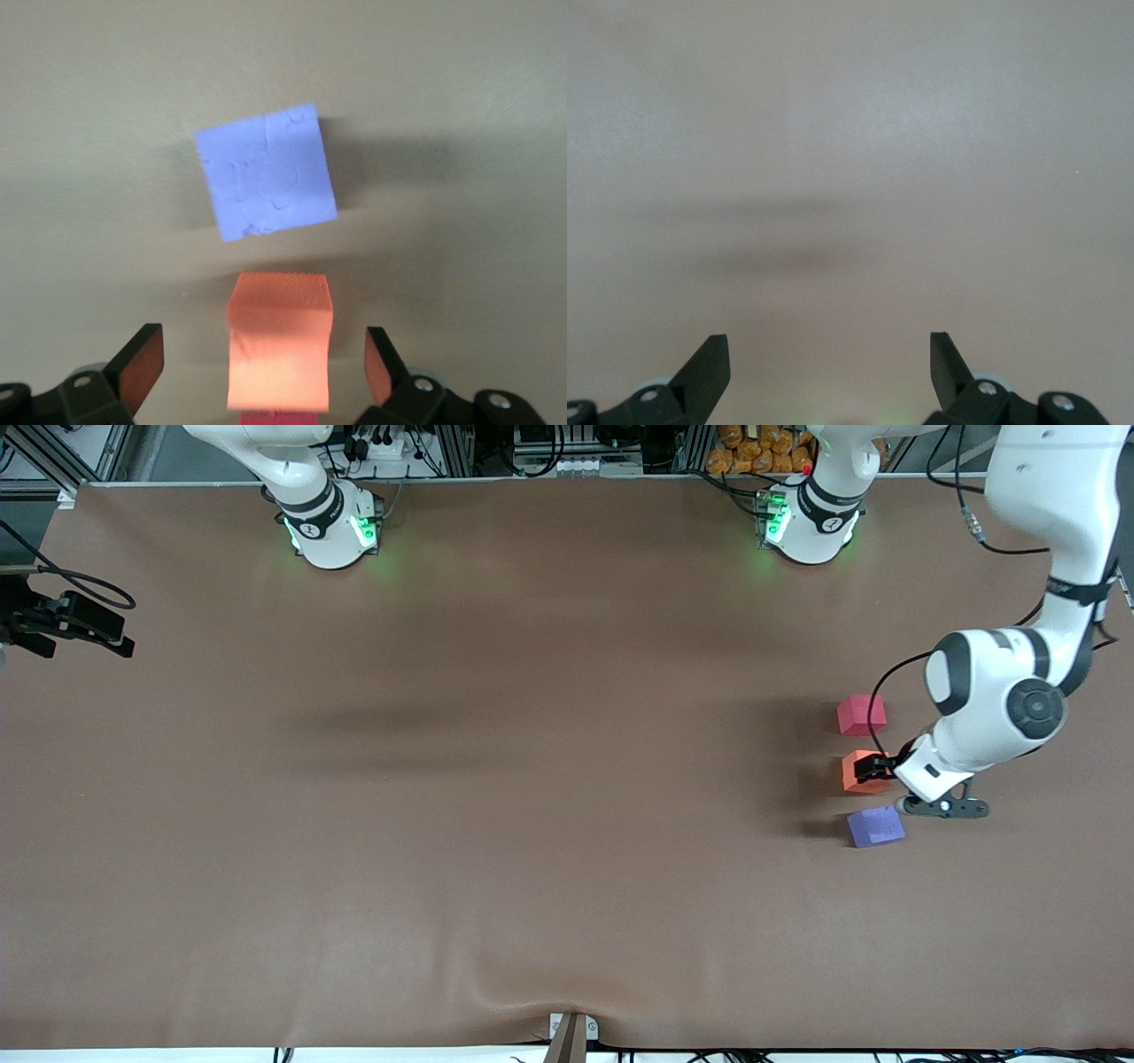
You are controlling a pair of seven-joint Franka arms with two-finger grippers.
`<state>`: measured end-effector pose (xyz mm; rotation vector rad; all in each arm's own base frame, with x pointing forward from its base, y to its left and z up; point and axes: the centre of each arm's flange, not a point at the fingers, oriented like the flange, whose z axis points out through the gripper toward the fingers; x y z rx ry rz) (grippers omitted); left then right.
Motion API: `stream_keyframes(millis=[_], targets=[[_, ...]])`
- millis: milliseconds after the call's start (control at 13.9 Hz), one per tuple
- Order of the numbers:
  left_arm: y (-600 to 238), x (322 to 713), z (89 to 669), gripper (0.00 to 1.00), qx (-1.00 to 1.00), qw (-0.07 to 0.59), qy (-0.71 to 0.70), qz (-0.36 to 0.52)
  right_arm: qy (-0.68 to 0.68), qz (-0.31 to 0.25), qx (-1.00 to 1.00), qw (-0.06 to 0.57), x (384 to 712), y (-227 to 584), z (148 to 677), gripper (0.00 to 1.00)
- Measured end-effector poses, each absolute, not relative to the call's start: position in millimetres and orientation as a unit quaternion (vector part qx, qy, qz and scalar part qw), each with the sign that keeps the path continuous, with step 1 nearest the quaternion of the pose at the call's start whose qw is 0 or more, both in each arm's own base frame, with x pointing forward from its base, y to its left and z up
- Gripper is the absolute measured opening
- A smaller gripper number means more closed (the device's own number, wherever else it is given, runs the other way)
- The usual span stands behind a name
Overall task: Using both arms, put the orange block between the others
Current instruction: 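Open the left gripper and raise it away from the cubes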
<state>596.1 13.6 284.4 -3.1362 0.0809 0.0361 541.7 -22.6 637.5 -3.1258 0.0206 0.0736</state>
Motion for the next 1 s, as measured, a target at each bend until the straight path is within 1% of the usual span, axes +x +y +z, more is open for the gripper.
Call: stream_keyframes(millis=[287,645,789,1004], targets=[[-10.0,595.6,396.1,1.00,-1.000,0.003,-0.015,0.008,0.006,0.020,-1.000,0.007,542.6,-22.3,638.1,1.00],[-39.1,583.9,551.4,1.00,-1.000,0.006,-0.007,0.017,0.003,0.020,-1.000,0.006,542.9,-19.2,637.9,1.00],[-47.7,578.5,592.3,1.00,-1.000,0.005,0.000,0.016,0.003,0.020,-1.000,0.006,542.9,-19.3,637.9,1.00],[-60.1,569.0,632.5,1.00,-1.000,0.004,0.011,0.006,0.004,0.020,-1.000,0.006,542.9,-19.8,638.1,1.00]])
